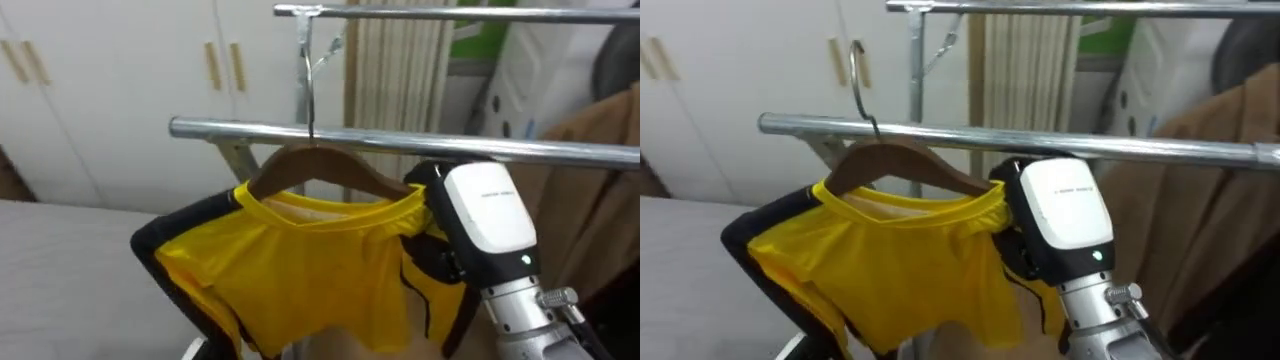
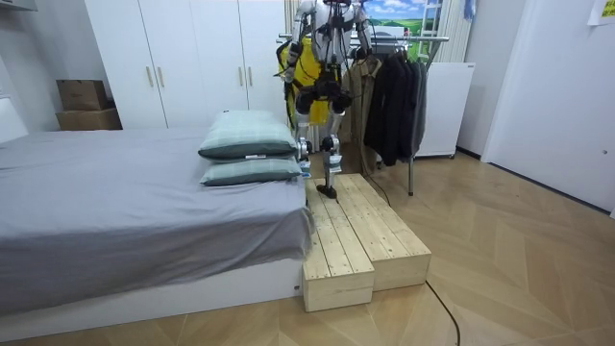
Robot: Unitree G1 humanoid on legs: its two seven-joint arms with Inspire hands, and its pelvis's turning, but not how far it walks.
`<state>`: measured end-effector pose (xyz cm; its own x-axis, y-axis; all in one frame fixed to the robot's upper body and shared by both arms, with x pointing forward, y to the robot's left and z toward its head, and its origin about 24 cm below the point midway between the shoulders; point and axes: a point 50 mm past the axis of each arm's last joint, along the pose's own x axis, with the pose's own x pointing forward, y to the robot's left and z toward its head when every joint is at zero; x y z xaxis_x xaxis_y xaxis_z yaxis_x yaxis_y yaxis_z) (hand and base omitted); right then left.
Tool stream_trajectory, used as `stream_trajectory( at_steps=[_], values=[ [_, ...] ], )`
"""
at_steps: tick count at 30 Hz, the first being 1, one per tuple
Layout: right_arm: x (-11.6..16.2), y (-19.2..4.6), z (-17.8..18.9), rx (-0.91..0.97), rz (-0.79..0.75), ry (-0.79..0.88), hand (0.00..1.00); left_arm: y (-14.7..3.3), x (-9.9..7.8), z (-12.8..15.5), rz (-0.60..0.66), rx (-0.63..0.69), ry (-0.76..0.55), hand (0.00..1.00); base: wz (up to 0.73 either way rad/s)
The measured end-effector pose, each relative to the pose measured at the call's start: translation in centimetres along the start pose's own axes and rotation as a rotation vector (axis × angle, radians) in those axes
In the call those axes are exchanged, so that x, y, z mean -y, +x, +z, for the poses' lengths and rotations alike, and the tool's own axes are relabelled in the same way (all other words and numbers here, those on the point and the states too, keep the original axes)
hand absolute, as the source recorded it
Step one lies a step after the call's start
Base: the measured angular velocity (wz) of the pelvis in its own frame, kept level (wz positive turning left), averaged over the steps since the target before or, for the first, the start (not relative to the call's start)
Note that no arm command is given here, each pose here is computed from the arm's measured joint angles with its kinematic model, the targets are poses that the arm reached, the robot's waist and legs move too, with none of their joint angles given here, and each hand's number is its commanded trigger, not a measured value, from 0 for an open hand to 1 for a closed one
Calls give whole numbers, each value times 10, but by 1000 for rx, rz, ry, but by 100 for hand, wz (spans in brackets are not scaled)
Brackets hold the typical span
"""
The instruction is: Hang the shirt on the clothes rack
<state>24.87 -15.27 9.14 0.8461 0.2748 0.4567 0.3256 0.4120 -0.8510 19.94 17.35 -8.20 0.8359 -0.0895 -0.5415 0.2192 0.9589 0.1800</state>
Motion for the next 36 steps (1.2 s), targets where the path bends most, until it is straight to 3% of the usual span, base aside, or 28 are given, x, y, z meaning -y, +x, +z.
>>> stream_trajectory(
  at_steps=[5, 13, 20, 28, 36],
  values=[
    [0, 0, 1, -1, -4, 2, 100, 1, 12, 1, -53, 4, 32, 0, -45],
    [0, 1, -1, -27, -4, 10, 100, -2, -3, -9, -20, -38, 64, 0, -38],
    [-2, 0, 0, -33, 10, 13, 100, -2, -21, -7, 92, -31, 2, 0, -58],
    [-8, -1, 6, -34, 34, 76, 100, 5, -23, 15, 104, 50, -22, 0, -10],
    [-9, -2, 6, -41, 42, 89, 100, 3, -21, 13, 108, 48, -19, 0, 0]
  ],
)
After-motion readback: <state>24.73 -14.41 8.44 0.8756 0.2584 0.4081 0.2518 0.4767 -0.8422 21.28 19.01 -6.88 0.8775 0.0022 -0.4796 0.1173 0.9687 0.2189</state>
